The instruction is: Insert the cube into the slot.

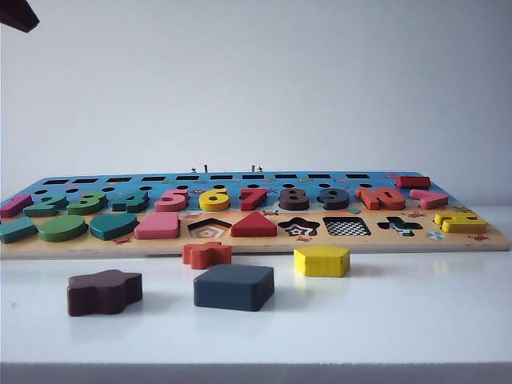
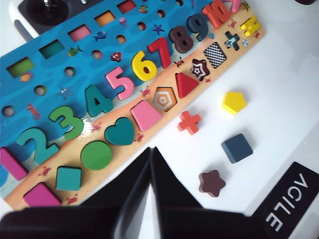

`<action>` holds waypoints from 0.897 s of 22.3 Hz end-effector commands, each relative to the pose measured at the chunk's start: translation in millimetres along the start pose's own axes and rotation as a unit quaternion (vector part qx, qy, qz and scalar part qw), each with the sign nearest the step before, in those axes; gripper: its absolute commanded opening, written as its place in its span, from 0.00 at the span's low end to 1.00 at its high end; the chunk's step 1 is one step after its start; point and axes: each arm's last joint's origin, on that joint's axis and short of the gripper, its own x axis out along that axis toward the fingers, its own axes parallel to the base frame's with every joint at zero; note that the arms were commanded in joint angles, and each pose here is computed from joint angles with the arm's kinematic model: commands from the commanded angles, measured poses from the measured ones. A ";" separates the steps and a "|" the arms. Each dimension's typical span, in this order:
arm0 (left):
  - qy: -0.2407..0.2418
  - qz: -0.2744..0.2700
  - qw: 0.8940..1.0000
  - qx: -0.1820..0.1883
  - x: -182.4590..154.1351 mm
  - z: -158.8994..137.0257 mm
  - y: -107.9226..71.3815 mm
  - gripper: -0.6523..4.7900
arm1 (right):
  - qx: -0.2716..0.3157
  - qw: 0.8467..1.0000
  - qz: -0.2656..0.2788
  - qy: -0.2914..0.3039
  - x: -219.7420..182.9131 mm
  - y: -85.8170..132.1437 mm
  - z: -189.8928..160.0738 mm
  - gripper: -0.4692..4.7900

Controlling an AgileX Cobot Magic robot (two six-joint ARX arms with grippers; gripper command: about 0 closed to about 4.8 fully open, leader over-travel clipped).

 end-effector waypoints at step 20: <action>0.041 -0.069 0.997 -0.010 2.2 27.3 -2.7 0.15 | -0.283 0.845 0.280 0.358 48.0 112.0 54.1 0.91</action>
